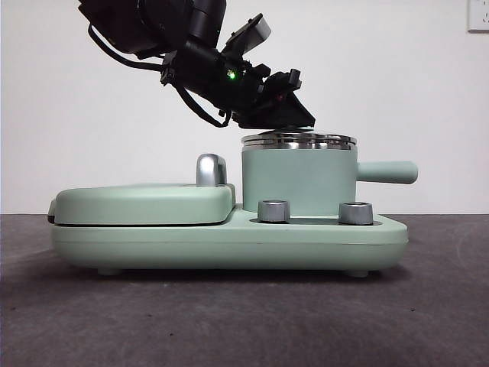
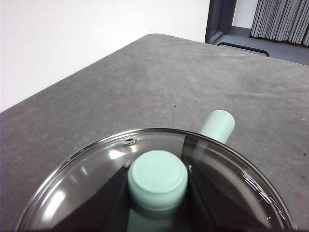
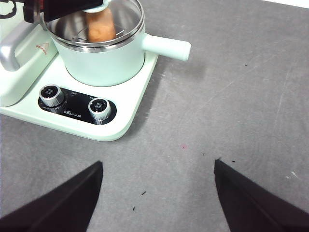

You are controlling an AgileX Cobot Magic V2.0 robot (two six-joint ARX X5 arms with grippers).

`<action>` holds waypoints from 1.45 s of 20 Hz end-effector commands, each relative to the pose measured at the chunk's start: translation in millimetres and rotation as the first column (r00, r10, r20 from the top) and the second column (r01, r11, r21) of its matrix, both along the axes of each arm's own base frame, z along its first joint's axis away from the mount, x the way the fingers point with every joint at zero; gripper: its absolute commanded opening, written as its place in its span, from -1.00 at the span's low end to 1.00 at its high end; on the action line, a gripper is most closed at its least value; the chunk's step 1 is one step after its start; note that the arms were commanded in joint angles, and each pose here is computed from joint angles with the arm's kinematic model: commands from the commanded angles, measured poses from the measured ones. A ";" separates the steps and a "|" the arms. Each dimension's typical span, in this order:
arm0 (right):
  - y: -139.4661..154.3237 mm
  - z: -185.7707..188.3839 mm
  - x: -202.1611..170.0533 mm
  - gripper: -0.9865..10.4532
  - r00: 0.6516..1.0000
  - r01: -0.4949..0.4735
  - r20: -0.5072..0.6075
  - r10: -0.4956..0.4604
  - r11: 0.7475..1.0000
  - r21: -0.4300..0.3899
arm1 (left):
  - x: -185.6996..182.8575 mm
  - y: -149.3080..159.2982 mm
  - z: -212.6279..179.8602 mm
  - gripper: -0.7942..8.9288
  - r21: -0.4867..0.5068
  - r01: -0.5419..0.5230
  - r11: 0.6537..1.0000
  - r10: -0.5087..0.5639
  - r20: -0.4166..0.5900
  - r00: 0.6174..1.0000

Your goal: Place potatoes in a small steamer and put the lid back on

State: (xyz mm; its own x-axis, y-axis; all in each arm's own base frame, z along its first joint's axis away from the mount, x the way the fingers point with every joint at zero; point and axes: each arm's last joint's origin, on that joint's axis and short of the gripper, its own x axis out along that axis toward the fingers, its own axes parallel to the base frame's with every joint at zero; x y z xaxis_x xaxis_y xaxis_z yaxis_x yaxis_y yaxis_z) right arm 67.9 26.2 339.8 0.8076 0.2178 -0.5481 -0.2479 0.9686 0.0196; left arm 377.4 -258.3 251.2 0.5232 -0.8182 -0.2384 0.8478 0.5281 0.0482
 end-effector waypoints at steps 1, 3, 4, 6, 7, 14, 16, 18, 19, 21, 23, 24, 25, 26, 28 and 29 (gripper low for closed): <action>0.8 2.2 0.6 -0.20 1.000 0.001 0.008 -0.001 1.000 0.013 | 3.8 -8.0 -4.2 -0.81 0.004 0.013 1.000 -0.014 0.016 1.000; 0.8 2.2 0.6 -0.20 1.000 0.001 0.008 -0.001 1.000 0.013 | 4.5 -8.4 -6.2 -0.81 0.005 0.014 1.000 -0.014 0.014 1.000; 0.8 2.2 0.6 -0.20 1.000 0.001 0.007 -0.001 1.000 0.013 | 4.8 -8.6 -6.8 -0.81 0.004 0.014 1.000 -0.014 0.016 1.000; 0.8 2.2 0.6 -0.20 1.000 0.001 0.007 -0.001 1.000 0.013 | 5.6 -9.1 -8.2 -0.81 0.002 0.014 1.000 -0.014 0.019 1.000; 0.7 2.1 0.5 -0.20 1.000 0.002 0.005 -0.002 1.000 0.015 | 5.6 -9.2 -8.5 -0.81 0.003 0.014 1.000 -0.014 0.018 1.000; 0.4 0.7 -0.3 -0.20 1.000 0.003 -0.010 -0.003 1.000 0.008 | 5.5 -9.1 -8.3 -0.66 -0.014 0.005 1.000 -0.006 -0.012 1.000; 0.2 0.0 -0.8 -0.20 1.000 0.003 -0.019 -0.003 1.000 0.004 | 5.4 -9.0 -8.1 -0.42 -0.030 -0.002 1.000 0.001 -0.036 0.999; 0.1 -0.4 -1.0 -0.20 1.000 0.003 -0.022 -0.003 1.000 0.002 | 4.5 -8.5 -5.9 -0.26 -0.042 -0.008 0.999 0.005 -0.054 0.999; 0.0 -0.4 -1.0 -0.20 1.000 0.003 -0.023 -0.003 1.000 0.002 | 3.2 -7.6 -3.4 -0.24 -0.038 -0.007 0.999 0.005 -0.060 0.998; 0.0 -0.4 -1.0 -0.20 1.000 0.003 -0.023 -0.003 1.000 0.002 | -1.3 -4.6 3.6 -0.24 -0.023 -0.008 1.000 0.006 -0.082 0.997; 0.0 -0.4 -1.0 -0.20 1.000 0.003 -0.023 -0.003 1.000 0.002 | -9.6 2.5 16.2 -0.24 0.006 -0.011 1.000 0.012 -0.125 0.992; 0.0 -0.4 -1.0 -0.20 1.000 0.002 -0.023 -0.002 1.000 0.002 | -13.7 7.8 23.6 -0.24 0.019 -0.015 1.000 0.018 -0.142 0.990; 0.0 -0.4 -1.0 -0.20 1.000 0.002 -0.023 -0.002 1.000 0.002 | -18.8 12.6 32.6 -0.24 0.034 -0.009 0.999 0.014 -0.142 0.990; 0.0 -0.4 -1.0 -0.20 1.000 0.003 -0.023 -0.003 1.000 0.002 | -23.9 19.1 43.1 -0.24 0.043 -0.011 0.999 0.017 -0.137 0.990; 0.0 -0.4 -1.0 -0.20 1.000 0.003 -0.023 -0.003 1.000 0.002 | -33.4 34.3 63.5 -0.24 0.048 -0.030 0.998 0.037 -0.143 0.989; 0.0 -0.4 -1.0 -0.20 1.000 0.003 -0.023 -0.003 1.000 0.002 | -37.6 43.5 71.8 -0.24 0.055 -0.043 0.998 0.051 -0.155 0.987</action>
